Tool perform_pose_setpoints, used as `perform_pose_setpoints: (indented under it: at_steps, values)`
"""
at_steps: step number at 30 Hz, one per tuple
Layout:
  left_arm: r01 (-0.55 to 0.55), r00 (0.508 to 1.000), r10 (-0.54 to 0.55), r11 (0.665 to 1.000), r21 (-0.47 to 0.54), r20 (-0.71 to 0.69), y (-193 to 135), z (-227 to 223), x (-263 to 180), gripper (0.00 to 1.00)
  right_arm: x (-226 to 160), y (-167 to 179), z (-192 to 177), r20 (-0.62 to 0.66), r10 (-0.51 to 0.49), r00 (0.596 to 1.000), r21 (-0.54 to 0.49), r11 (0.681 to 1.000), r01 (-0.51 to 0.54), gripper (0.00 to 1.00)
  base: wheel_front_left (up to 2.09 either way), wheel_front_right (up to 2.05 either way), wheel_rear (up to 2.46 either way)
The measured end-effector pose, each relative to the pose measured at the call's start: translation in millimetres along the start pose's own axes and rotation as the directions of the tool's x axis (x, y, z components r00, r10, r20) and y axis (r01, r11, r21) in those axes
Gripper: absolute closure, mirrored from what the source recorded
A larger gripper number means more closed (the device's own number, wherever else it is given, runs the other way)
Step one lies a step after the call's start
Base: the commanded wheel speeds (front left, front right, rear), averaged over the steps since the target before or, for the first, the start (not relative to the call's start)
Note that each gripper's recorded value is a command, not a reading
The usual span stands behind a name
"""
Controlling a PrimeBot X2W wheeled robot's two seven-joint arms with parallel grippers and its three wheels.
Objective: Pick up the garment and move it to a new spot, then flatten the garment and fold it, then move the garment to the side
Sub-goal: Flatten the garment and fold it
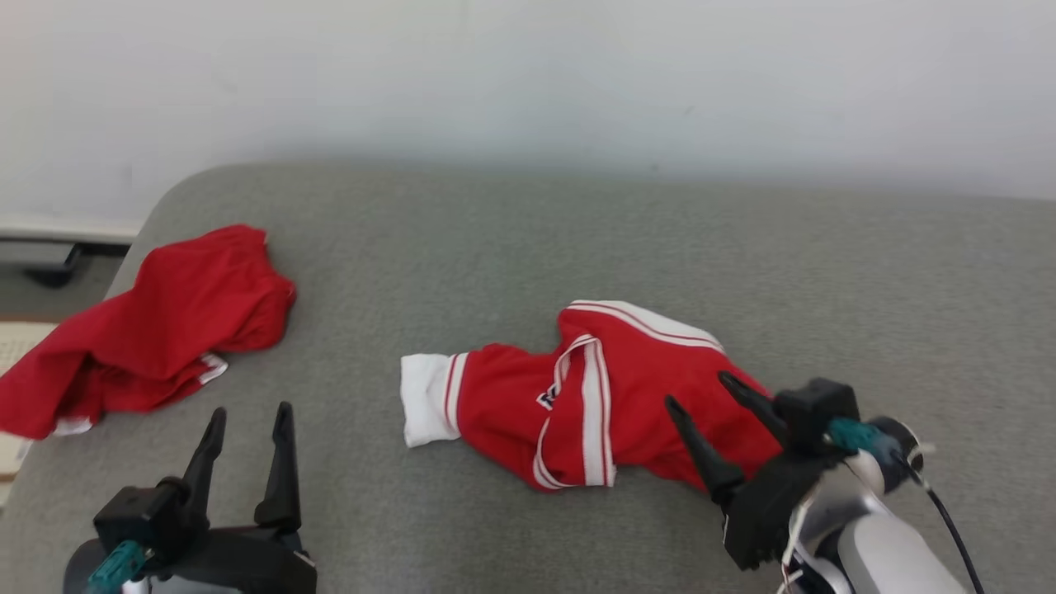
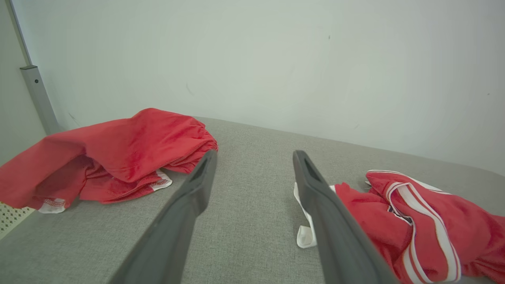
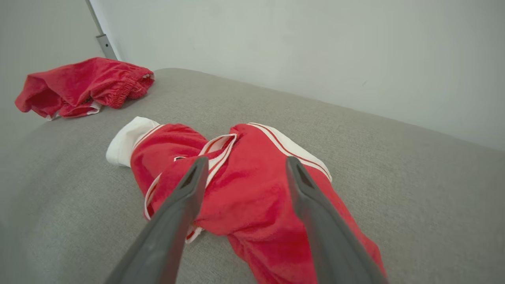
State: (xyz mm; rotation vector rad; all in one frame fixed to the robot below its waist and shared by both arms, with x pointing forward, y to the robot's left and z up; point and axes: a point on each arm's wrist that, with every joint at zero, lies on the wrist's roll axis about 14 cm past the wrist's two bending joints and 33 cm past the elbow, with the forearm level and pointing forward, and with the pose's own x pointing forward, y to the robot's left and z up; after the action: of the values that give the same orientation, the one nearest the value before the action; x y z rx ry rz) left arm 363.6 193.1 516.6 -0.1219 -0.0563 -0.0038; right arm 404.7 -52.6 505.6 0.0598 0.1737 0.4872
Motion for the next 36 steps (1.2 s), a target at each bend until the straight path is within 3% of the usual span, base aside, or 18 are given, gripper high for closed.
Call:
perform_pose_setpoints:
  at_steps: [8,20,22,23,28,36]
  values:
    - [-0.045,0.999,0.044,0.999,-0.015,-0.012,11,-7,3,0.0,57,20,-19,-0.139,0.134,0.981,-0.044,0.989,-0.141,0.0,0.0,0.0,0.0]
    - [-0.113,0.992,0.112,0.993,-0.023,-0.065,27,-27,6,0.0,112,39,-59,-0.276,0.224,0.935,-0.067,0.966,-0.252,0.0,0.0,0.0,0.0]
    - [-0.123,0.99,0.122,0.992,-0.02,-0.068,30,-28,6,0.0,116,41,-64,-0.284,0.233,0.93,-0.065,0.963,-0.261,0.63,0.0,0.0,0.0]
    - [-0.122,0.99,0.12,0.992,-0.021,-0.069,30,-28,7,0.0,118,42,-65,-0.286,0.236,0.929,-0.064,0.962,-0.264,1.0,0.0,0.0,0.0]
    - [-0.126,0.99,0.125,0.992,-0.021,-0.058,31,-26,10,0.0,122,41,-60,-0.25,0.238,0.938,-0.065,0.963,-0.262,1.0,0.0,0.0,0.0]
    - [-0.071,0.997,0.07,0.997,-0.023,-0.037,16,-23,18,0.0,103,6,-15,-0.031,0.148,0.989,-0.005,0.989,-0.148,1.0,0.0,0.0,0.0]
